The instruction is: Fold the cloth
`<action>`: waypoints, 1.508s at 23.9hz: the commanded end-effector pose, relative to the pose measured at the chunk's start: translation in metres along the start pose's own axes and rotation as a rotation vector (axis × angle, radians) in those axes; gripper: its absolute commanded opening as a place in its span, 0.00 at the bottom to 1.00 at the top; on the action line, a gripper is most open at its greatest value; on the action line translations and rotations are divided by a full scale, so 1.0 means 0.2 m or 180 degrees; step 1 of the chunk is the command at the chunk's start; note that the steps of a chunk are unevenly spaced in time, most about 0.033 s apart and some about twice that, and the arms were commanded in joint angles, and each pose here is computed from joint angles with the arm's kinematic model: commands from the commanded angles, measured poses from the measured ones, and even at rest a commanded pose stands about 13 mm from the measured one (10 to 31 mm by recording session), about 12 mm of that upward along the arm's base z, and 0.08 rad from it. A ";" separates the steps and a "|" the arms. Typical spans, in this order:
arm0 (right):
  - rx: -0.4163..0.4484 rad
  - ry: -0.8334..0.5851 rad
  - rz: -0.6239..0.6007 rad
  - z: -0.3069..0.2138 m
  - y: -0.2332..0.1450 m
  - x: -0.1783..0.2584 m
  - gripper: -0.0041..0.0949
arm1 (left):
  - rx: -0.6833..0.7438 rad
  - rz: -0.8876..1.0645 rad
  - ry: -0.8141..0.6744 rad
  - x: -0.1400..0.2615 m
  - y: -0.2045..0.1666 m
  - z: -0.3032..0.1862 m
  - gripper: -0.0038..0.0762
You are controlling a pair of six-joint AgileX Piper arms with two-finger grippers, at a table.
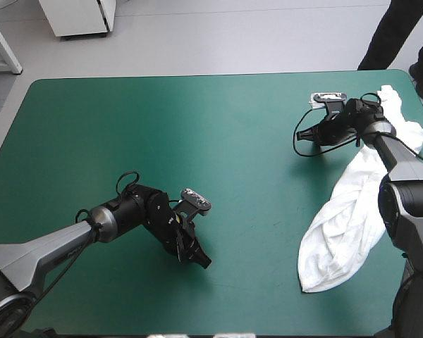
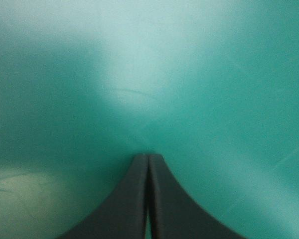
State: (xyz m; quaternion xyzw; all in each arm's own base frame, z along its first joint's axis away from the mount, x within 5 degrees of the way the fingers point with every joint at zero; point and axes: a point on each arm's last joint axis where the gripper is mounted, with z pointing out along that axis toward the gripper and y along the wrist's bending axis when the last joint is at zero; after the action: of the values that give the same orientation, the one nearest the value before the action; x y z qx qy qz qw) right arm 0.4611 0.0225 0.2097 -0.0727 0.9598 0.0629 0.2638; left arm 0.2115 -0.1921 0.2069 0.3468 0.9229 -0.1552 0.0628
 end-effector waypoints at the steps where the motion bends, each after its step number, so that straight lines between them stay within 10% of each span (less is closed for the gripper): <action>1: 0.0034 -0.0347 -0.0004 -0.16 -0.01 -0.09 0.02 | 0.0061 -0.0028 -0.0187 -0.02 -0.03 -0.07 0.04; 12: 0.0042 -0.0232 -0.0073 -0.27 -0.01 -0.10 0.05 | -0.0315 0.0264 -0.0257 -0.04 -0.04 -0.29 0.04; 18: 0.0049 -0.0463 -0.0088 -0.73 0.01 -0.11 0.42 | -0.0709 0.0417 -0.0737 0.06 -0.13 -0.83 0.05; 22: 0.0087 -0.0545 -0.0080 -1.02 0.06 -0.06 0.63 | -0.0540 0.0258 -0.1110 0.21 -0.22 -1.08 0.18; 28: 0.0724 -0.0824 0.0074 -1.51 0.08 0.11 0.65 | -0.0259 0.0365 -0.1830 0.49 -0.34 -1.32 0.62; 36: 0.1254 -0.0416 0.0394 -1.40 -0.06 0.22 0.65 | -0.0470 0.0411 -0.1911 0.53 -0.32 -1.35 0.65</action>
State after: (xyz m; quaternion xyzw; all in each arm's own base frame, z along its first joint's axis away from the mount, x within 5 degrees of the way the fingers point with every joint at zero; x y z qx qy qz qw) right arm 0.2801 -0.0280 0.4243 0.0313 0.9459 -0.0892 0.3103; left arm 0.0891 -0.0824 0.4511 0.3325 0.8454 -0.1780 0.3783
